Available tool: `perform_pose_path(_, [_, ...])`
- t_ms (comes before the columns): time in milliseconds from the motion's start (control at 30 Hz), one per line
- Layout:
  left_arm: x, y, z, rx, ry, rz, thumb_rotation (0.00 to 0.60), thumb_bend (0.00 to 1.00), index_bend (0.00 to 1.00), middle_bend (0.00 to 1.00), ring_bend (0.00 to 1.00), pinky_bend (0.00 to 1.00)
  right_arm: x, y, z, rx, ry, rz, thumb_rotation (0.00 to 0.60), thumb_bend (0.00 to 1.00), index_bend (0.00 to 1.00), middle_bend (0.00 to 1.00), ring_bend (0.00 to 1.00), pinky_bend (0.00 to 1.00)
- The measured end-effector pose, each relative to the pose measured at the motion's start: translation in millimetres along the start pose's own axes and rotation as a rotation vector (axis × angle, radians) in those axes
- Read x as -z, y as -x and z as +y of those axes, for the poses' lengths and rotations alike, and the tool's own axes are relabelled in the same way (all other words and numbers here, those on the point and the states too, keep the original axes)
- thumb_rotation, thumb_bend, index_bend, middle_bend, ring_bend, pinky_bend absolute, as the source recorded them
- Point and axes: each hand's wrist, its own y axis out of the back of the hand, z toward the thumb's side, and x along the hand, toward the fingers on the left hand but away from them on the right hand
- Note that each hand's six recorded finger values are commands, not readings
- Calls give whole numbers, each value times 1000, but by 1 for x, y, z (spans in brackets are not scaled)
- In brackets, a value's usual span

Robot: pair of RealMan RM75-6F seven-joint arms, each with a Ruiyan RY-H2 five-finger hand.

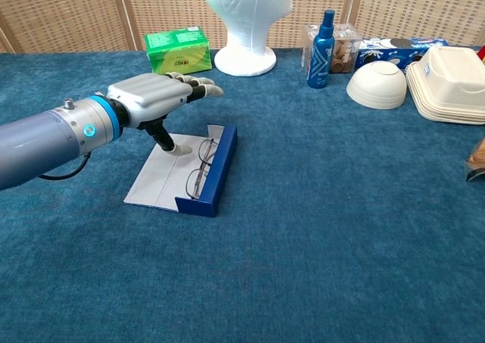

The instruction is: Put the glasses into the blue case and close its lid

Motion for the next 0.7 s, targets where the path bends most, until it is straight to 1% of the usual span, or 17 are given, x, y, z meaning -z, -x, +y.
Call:
perform_pose_path(100, [2,1,-1,16,9,2,516,233,0,0,0,0,0,0,0,0,0,2,524,223,0,127,0,155])
perform_pose_path(200, [3,3,-1,49,44,-1,495,233,0,0,0,0,-1,0,0,1,1,3,527,223,0,127,0,155])
perform_pose_path(300, [4,6,1,98,91,-14,488,233,4,0,0,0,-1,0,0,2,1,3,524,224,0,126,0,155])
perform_pose_path(500, [10,16,14,193,153,-38,482,234,50,0,0,0,-2,0,0,1,1,5,525,223,0,127,0,155])
perform_pose_path(633, [8,21,22,261,237,-53,477,234,57,0,0,0,-2,0,1,3,1,5,527,222,0,127,0,155])
perform_pose_path(700, [7,22,26,282,266,-59,473,233,64,0,0,0,-2,0,1,4,0,4,526,223,0,127,0,155])
